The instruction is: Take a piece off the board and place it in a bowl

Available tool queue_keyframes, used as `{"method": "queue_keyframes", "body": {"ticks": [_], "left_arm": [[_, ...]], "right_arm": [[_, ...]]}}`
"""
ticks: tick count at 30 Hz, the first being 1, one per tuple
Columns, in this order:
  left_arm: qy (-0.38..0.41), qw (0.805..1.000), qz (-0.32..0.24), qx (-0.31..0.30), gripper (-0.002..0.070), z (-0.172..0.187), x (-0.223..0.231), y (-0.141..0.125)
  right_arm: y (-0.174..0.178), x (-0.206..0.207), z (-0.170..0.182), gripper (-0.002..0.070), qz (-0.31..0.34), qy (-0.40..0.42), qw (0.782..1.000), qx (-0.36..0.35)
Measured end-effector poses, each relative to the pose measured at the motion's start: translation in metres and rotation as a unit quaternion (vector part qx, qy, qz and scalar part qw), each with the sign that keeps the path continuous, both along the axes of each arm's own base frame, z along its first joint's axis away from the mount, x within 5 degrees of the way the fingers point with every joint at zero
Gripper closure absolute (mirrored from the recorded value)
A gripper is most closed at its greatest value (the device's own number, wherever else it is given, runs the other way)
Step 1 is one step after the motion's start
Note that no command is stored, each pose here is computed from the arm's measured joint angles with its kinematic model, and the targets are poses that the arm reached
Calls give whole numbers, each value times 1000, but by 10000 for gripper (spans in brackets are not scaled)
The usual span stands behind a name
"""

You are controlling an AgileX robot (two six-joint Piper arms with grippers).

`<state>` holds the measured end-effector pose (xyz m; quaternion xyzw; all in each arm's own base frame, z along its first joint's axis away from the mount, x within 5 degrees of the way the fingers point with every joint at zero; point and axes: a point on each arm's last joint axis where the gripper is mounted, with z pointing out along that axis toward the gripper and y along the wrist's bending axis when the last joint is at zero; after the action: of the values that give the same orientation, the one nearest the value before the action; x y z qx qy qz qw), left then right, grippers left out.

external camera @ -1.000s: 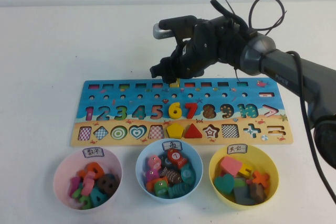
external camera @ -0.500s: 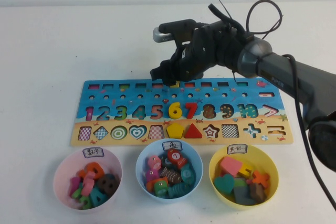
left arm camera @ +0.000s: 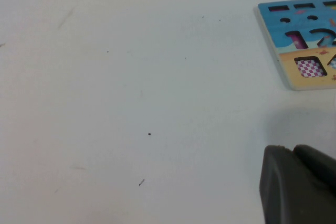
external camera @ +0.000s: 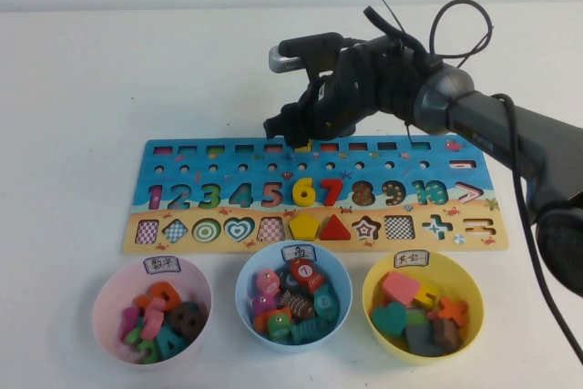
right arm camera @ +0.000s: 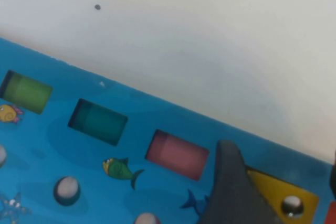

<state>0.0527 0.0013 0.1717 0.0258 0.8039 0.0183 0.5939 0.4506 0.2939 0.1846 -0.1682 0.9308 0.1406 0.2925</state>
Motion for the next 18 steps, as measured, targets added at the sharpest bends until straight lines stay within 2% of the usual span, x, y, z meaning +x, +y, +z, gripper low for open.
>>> {"method": "queue_keyframes", "body": {"ticks": [8, 15, 18], "left_arm": [[0, 1000, 0, 0, 679, 0, 0, 0], [0, 1000, 0, 0, 679, 0, 0, 0], [0, 1000, 0, 0, 679, 0, 0, 0]], "right_arm": [[0, 0, 0, 325, 0, 0, 1000, -1], [0, 0, 0, 432, 0, 0, 1000, -1], [0, 0, 0, 449, 0, 0, 1000, -1]]}}
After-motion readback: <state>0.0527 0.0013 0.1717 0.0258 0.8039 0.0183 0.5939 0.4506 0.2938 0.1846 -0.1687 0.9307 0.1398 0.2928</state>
